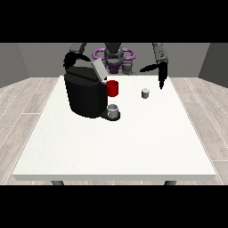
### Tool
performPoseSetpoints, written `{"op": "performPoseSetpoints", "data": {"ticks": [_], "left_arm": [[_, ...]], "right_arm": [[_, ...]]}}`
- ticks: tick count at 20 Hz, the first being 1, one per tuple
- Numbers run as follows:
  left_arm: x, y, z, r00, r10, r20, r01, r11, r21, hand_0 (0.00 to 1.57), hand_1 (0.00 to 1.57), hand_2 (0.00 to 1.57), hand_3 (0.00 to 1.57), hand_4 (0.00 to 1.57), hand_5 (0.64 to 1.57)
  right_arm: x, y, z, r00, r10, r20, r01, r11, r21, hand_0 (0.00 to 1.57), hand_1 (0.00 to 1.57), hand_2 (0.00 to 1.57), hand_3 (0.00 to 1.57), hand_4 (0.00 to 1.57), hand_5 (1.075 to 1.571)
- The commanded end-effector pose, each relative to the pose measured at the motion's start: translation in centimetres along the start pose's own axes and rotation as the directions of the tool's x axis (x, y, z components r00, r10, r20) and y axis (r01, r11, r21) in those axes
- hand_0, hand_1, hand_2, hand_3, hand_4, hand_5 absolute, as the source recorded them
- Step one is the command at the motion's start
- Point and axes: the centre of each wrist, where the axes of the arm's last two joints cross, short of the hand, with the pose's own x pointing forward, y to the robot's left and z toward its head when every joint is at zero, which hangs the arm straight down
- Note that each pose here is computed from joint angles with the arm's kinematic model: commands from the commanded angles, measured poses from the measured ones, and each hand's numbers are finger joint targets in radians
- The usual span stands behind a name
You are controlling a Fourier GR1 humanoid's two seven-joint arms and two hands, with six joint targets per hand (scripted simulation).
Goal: Insert the coffee pod into the coffee machine and close the lid
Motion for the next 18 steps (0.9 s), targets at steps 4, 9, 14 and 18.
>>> {"op": "performPoseSetpoints", "data": {"ticks": [4, 9, 14, 18], "left_arm": [[-0.6, -1.2, -2.1, 0.995, -0.076, -0.069, 0.073, 0.996, -0.052, 0.00, 0.00, 0.00, 0.00, 0.00, 1.571], [-0.1, -3.1, -3.3, 0.985, -0.164, -0.047, 0.161, 0.985, -0.067, 0.00, 0.00, 0.00, 0.00, 0.00, 1.571], [-2.3, -3.6, -2.8, 0.966, -0.244, -0.087, 0.233, 0.965, -0.120, 0.10, 0.10, 0.50, 0.00, 0.00, 1.571], [-2.2, -1.3, -4.2, 0.958, -0.228, -0.172, 0.219, 0.973, -0.069, 0.70, 0.70, 0.78, 0.43, 0.00, 1.571]], "right_arm": [[-1.0, -0.5, -1.6, 1.000, 0.001, -0.013, -0.002, 0.999, -0.040, 0.00, 0.00, 0.00, 0.00, 0.35, 1.571], [-2.3, 0.9, -1.6, 0.999, 0.025, -0.040, -0.027, 0.999, -0.042, 0.00, 0.00, 0.00, 0.00, 0.39, 1.571], [-2.1, 1.4, -2.1, 0.993, 0.062, -0.102, -0.067, 0.996, -0.054, 0.00, 0.00, 0.00, 0.00, 0.42, 1.571], [-2.3, 1.0, -1.4, 0.990, 0.080, -0.118, -0.081, 0.997, -0.003, 0.00, 0.00, 0.00, 0.00, 0.41, 1.571]]}}
